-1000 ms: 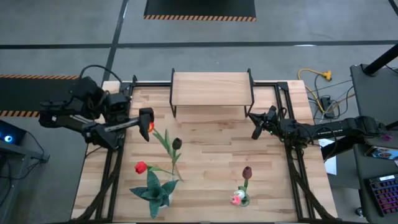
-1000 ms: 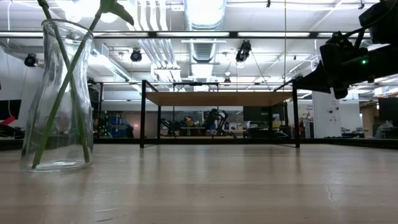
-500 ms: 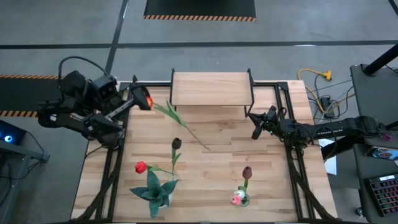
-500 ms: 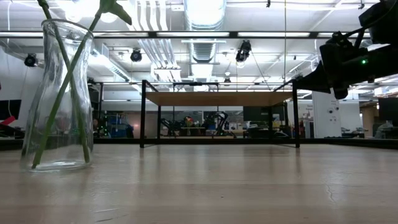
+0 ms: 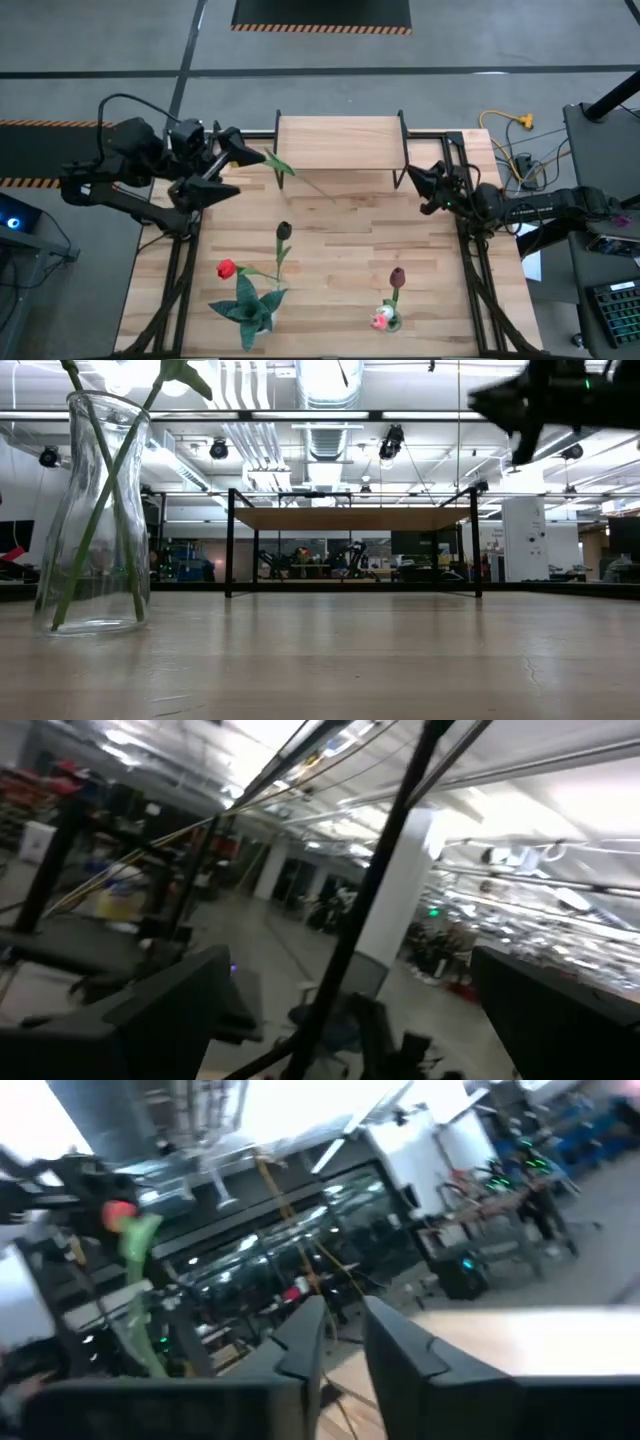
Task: Pick and place flowers into a vace then onto a shelf
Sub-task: Adjust the yellow flower in the top transparent vase
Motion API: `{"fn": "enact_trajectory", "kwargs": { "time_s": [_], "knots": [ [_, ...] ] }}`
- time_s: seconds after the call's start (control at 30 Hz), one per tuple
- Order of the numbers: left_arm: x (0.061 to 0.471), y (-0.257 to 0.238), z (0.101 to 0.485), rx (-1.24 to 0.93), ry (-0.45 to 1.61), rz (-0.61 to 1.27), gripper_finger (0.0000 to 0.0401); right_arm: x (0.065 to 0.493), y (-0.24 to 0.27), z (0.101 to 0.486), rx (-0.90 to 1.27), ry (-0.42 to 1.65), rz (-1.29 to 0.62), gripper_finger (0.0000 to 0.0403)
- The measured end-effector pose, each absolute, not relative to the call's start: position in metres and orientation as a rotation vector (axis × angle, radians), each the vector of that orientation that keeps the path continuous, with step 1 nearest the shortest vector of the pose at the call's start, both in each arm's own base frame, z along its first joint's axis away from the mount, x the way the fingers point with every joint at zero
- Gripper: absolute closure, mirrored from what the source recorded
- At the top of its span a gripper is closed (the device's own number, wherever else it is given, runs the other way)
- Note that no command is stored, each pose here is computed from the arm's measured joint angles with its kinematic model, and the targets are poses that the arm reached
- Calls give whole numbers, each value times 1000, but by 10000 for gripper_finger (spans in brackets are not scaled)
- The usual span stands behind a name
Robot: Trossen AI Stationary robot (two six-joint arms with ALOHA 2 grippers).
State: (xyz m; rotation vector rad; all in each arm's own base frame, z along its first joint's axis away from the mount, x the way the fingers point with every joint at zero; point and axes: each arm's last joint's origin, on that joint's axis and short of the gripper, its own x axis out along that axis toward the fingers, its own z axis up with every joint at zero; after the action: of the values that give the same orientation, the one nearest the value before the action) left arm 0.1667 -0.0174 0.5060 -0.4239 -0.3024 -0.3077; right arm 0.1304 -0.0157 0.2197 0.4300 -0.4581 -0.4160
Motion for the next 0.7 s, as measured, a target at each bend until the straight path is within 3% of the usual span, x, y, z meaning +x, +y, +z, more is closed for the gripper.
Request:
{"fn": "enact_trajectory", "kwargs": {
  "time_s": [0.33,0.5,0.7],
  "knots": [
    [187,-19,494,-428,-217,-280,6,167,-14,340,168,-93,-404,226],
    [197,-19,490,-432,-192,-275,6,189,-14,392,117,-67,-366,205],
    [201,-20,488,-433,-182,-274,6,229,-9,421,59,-19,-171,202]
  ]
}}
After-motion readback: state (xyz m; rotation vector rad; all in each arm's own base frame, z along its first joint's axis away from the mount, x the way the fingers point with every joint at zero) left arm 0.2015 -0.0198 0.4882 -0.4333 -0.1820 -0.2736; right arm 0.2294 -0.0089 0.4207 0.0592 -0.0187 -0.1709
